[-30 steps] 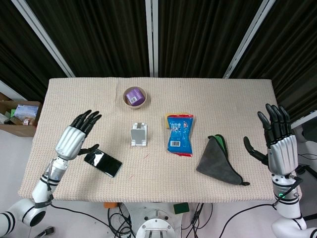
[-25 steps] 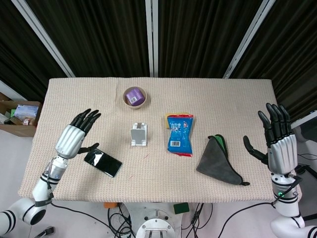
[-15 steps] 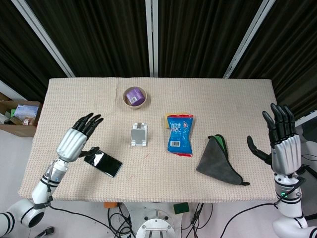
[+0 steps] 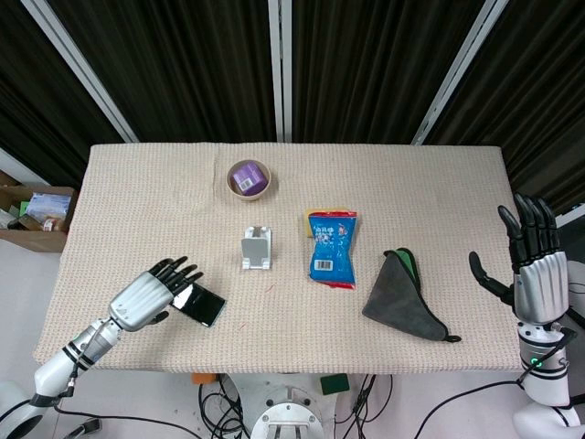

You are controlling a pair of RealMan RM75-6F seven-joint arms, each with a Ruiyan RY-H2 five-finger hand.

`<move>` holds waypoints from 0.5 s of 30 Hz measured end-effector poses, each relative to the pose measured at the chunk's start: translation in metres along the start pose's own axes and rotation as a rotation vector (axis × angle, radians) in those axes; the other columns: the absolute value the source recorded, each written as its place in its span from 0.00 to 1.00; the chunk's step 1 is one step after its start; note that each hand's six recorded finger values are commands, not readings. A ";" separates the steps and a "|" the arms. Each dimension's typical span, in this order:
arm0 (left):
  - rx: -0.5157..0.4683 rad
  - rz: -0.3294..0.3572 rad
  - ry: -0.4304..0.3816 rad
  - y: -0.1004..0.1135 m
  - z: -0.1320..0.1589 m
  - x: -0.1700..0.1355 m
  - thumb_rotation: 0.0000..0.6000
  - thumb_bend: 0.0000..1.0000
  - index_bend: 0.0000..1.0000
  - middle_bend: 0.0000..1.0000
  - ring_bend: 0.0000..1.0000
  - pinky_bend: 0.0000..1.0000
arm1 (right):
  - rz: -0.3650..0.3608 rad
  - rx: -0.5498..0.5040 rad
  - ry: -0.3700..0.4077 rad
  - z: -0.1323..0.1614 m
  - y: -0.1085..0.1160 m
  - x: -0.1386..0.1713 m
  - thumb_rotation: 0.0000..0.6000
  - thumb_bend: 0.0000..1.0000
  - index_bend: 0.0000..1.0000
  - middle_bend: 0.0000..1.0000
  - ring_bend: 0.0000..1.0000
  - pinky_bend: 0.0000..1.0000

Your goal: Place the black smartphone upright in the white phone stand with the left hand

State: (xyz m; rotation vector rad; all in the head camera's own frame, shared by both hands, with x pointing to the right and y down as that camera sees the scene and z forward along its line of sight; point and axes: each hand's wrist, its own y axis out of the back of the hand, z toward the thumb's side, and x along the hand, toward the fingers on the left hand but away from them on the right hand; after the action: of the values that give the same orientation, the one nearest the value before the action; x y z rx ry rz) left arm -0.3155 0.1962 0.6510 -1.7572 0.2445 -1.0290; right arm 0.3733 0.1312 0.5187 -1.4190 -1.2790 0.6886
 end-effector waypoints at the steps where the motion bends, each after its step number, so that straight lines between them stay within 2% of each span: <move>1: 0.009 -0.015 -0.014 -0.002 0.003 0.002 1.00 0.13 0.08 0.10 0.04 0.20 | 0.008 0.000 -0.004 -0.001 -0.002 0.002 1.00 0.38 0.00 0.00 0.00 0.00; 9: 0.118 -0.131 -0.080 -0.019 0.023 0.025 1.00 0.13 0.07 0.10 0.04 0.18 | 0.039 0.010 -0.013 -0.001 -0.007 0.008 1.00 0.38 0.00 0.00 0.00 0.00; 12: 0.154 -0.155 -0.074 -0.026 0.021 0.033 1.00 0.13 0.07 0.10 0.04 0.17 | 0.052 0.011 -0.017 -0.002 -0.010 0.009 1.00 0.38 0.00 0.00 0.00 0.00; 15: 0.148 -0.195 -0.061 -0.034 0.017 0.038 1.00 0.13 0.07 0.09 0.04 0.17 | 0.058 0.013 -0.019 -0.003 -0.011 0.009 1.00 0.38 0.00 0.00 0.00 0.00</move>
State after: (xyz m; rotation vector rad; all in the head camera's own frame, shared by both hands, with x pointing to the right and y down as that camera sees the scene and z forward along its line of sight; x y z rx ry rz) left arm -0.2903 0.1999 0.6977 -1.6980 -0.0415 -1.1013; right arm 0.3745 0.1375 0.5314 -1.4470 -1.2503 0.7502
